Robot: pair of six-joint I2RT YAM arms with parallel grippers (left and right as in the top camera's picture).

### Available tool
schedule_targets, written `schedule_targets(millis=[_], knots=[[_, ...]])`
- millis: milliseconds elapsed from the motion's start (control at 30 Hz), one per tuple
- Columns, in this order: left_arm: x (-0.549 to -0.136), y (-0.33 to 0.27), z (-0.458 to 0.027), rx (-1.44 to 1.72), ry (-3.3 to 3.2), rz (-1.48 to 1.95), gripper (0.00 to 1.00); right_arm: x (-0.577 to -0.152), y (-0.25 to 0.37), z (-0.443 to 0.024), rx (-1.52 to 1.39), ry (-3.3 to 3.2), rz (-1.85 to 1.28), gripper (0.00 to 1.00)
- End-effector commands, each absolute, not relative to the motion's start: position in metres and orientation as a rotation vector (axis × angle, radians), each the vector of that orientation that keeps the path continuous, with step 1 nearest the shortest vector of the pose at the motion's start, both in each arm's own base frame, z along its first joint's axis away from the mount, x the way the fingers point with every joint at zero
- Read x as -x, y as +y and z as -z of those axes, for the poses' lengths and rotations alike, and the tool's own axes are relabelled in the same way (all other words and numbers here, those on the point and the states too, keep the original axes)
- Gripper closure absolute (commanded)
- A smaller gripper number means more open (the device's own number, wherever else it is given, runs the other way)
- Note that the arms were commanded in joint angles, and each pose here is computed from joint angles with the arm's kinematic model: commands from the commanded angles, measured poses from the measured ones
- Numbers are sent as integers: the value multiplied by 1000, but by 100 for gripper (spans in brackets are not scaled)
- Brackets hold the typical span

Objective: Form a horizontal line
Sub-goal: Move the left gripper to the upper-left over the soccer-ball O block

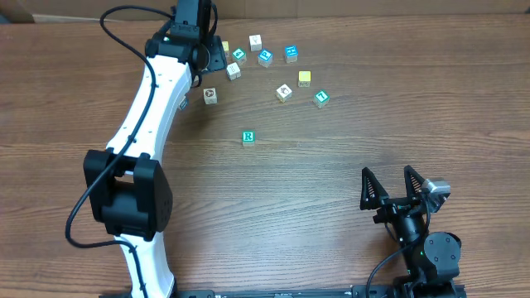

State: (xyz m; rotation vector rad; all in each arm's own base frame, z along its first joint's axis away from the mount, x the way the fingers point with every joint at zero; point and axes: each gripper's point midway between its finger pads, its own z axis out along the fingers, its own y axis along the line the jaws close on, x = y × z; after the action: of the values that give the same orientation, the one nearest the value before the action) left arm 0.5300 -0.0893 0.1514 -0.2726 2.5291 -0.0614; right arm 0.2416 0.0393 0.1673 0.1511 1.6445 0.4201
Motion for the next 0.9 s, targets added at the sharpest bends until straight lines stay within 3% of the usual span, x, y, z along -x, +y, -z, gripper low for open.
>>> schedule_targets(millis=[0, 200, 567, 867], knots=[[-531, -97, -113, 164, 2611, 35, 34, -241, 38, -170, -154, 1629, -421, 0], [-527, -95, -68, 174, 2703, 1, 44, -241, 38, -170, -154, 1629, -421, 0], [-522, -81, -33, 238, 2753, -121, 41, -241, 38, -170, -154, 1629, -421, 0], [-524, -80, -17, 258, 2765, -125, 61, -241, 38, -170, -154, 1629, -421, 0]])
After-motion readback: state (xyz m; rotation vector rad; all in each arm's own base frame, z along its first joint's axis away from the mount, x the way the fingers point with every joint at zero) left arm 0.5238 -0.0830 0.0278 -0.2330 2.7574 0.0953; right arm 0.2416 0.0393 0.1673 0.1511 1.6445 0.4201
